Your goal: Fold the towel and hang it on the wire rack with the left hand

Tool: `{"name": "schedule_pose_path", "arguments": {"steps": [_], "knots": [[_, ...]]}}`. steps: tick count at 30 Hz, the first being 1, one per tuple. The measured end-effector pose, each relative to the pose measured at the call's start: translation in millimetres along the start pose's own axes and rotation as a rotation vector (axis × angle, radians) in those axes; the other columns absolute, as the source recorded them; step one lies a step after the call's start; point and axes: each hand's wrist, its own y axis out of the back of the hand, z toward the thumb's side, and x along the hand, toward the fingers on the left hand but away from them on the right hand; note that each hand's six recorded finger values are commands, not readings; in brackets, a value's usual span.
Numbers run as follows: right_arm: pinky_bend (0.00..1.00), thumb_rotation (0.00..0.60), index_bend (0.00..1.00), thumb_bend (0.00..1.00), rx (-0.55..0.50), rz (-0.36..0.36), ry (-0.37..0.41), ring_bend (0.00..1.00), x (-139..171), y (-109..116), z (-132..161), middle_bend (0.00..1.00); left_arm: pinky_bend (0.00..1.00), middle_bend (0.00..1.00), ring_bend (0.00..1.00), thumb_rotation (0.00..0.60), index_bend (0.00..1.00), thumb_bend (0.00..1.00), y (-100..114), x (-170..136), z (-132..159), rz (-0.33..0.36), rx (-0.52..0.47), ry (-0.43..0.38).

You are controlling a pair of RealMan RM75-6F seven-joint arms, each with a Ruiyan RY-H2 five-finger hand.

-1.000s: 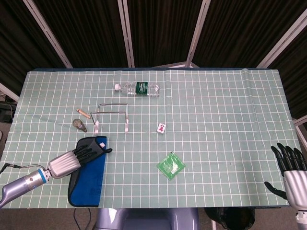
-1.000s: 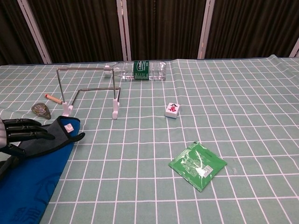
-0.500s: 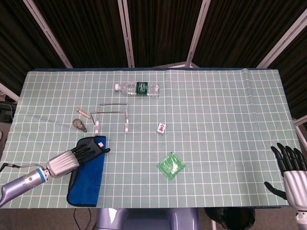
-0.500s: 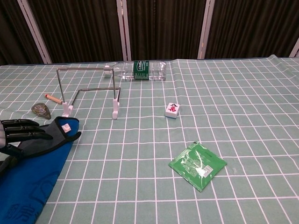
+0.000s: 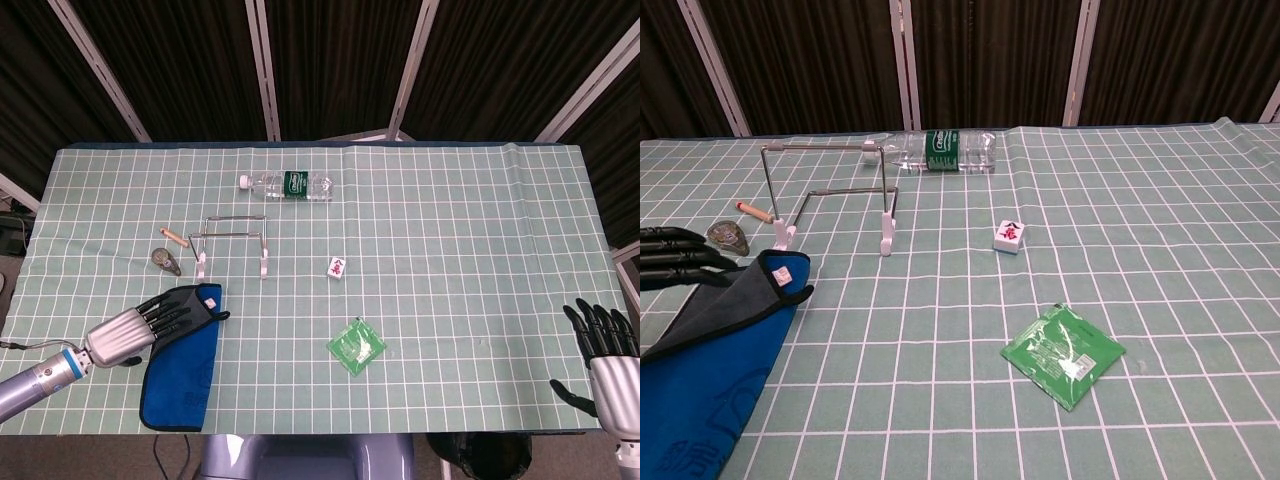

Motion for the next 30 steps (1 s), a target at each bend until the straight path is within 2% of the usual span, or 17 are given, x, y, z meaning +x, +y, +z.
{"name": "schedule_pose_path", "arguments": {"steps": [5, 8, 10, 12, 14, 18, 21, 24, 30], "knots": [[0.0, 0.6, 0.0, 0.0, -0.005, -0.002, 0.002, 0.0, 0, 1, 0, 0.0, 0.0, 0.0, 0.0, 0.6, 0.01, 0.0, 21, 5, -7, 0.073, -0.062, 0.039], [0.0, 0.6, 0.0, 0.0, -0.006, -0.003, 0.003, 0.0, 0, 2, 0, 0.0, 0.0, 0.0, 0.0, 0.6, 0.1, 0.01, 34, 13, -7, 0.111, -0.097, 0.052], [0.0, 0.6, 0.0, 0.0, -0.008, -0.001, 0.003, 0.0, 0, 2, -1, 0.0, 0.0, 0.0, 0.0, 0.6, 0.15, 0.06, 43, 22, -6, 0.131, -0.119, 0.059], [0.0, 0.6, 0.0, 0.0, -0.008, 0.0, 0.003, 0.0, 0, 1, -1, 0.0, 0.0, 0.0, 0.0, 0.6, 0.2, 0.16, 51, 34, -5, 0.141, -0.129, 0.071], [0.0, 0.6, 0.0, 0.0, -0.008, 0.002, 0.004, 0.0, 0, 1, -1, 0.0, 0.0, 0.0, 0.0, 0.6, 0.24, 0.23, 54, 44, -4, 0.132, -0.132, 0.082], [0.0, 0.6, 0.0, 0.0, -0.01, 0.003, 0.001, 0.0, 0, 1, -1, 0.0, 0.0, 0.0, 0.0, 0.6, 0.34, 0.33, 51, 69, 0, 0.057, -0.118, 0.114], [0.0, 0.6, 0.0, 0.0, -0.011, 0.005, -0.006, 0.0, -1, 1, -4, 0.0, 0.0, 0.0, 0.0, 0.6, 0.34, 0.35, 47, 86, 5, -0.007, -0.096, 0.138], [0.0, 0.6, 0.0, 0.0, -0.011, 0.009, -0.011, 0.0, -1, 0, -6, 0.0, 0.0, 0.0, 0.0, 0.6, 0.35, 0.36, 48, 101, 11, -0.044, -0.084, 0.155], [0.0, 0.6, 0.0, 0.0, -0.011, 0.015, -0.014, 0.0, -3, -1, -7, 0.0, 0.0, 0.0, 0.0, 0.6, 0.34, 0.36, 50, 120, 22, -0.058, -0.098, 0.156]]}}
